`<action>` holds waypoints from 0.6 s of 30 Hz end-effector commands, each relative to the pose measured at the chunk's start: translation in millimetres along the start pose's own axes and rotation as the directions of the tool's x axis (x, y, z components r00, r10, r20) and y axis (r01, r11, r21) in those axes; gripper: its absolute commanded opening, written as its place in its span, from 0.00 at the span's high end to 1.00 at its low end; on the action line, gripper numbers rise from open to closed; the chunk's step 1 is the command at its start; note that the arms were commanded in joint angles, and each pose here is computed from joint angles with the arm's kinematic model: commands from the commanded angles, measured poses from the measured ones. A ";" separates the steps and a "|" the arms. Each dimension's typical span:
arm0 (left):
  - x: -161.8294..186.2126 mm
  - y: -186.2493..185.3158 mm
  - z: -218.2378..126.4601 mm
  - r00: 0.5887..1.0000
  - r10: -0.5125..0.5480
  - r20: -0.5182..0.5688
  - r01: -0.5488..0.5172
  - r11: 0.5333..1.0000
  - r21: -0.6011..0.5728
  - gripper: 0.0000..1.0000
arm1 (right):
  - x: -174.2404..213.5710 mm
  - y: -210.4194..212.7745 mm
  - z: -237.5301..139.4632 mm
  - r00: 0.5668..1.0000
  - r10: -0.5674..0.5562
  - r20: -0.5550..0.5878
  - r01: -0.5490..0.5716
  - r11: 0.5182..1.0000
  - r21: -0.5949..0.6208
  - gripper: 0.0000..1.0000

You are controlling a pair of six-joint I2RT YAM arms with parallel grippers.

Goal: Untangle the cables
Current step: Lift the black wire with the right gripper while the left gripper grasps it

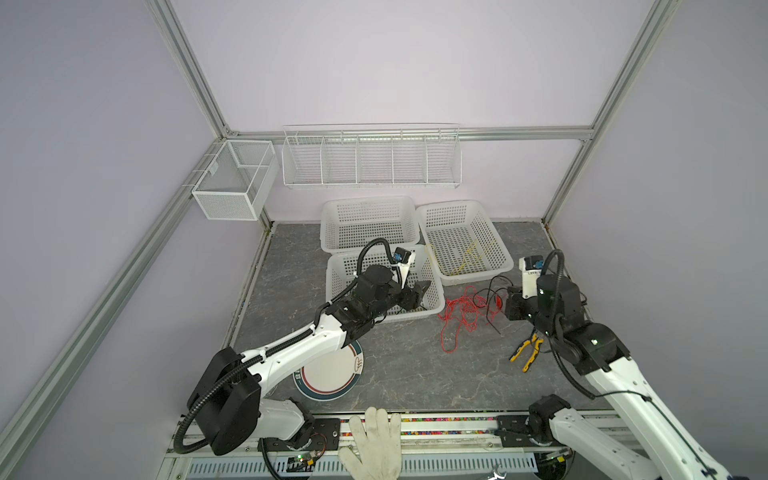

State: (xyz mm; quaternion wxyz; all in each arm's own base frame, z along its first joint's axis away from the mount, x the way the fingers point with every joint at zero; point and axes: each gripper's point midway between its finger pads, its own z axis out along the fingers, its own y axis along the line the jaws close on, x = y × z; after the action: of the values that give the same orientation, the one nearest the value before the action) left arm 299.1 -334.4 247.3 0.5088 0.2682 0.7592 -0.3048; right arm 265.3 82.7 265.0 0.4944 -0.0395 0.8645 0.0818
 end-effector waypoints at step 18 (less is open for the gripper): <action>-68.8 -138.8 3.9 0.968 0.158 0.194 -0.228 0.874 0.428 0.26 | -37.4 77.9 -38.2 0.980 -0.059 0.190 0.138 0.891 -0.433 0.94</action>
State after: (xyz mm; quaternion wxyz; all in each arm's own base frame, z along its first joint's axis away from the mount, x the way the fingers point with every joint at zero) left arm 242.2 -426.6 318.8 0.5113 0.3936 0.6353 -0.4242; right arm 240.4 141.1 317.8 0.5365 -0.1636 0.7936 0.2360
